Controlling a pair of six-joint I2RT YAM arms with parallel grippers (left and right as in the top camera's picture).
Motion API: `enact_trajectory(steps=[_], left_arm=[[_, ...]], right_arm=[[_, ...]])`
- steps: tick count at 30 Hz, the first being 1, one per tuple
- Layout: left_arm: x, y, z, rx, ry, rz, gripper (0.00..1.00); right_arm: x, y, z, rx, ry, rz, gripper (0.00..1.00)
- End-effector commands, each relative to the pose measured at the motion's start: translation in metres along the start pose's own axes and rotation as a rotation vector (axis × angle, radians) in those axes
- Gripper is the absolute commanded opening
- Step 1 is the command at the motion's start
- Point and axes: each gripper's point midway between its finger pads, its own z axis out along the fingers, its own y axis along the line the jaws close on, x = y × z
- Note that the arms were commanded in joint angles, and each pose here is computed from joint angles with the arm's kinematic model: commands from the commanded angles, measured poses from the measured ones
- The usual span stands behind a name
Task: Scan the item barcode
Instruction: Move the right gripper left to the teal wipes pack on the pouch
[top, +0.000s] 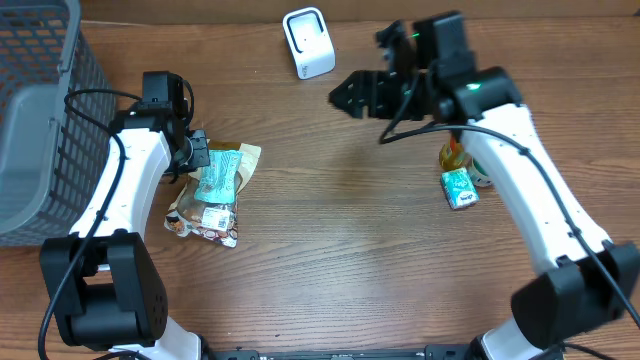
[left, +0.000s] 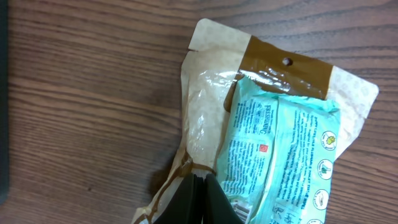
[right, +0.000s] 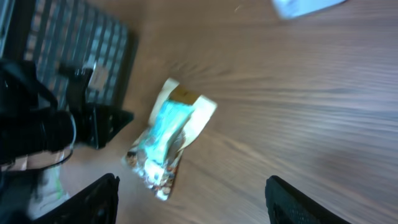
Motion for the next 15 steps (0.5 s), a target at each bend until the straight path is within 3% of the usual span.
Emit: enact_trajectory(steps=[1,5,11,15], left_arm=[[0.001,-0.013,-0.004,0.122,0.005,0.002,0.04],[0.002,-0.016,-0.008,0.293,0.025,-0.047,0.04],[-0.001,0.01,-0.005,0.277,0.015,-0.089,0.04],[-0.003,0.011,-0.005,0.268,0.009,-0.089,0.04]], right_arm=[[0.027,0.021,0.051,-0.052,0.109,0.06,0.68],[0.054,0.045,0.107,-0.077,0.173,0.06,0.64],[0.085,0.067,0.179,-0.045,0.172,0.13,0.49],[0.098,0.07,0.209,0.012,0.127,0.223,0.47]])
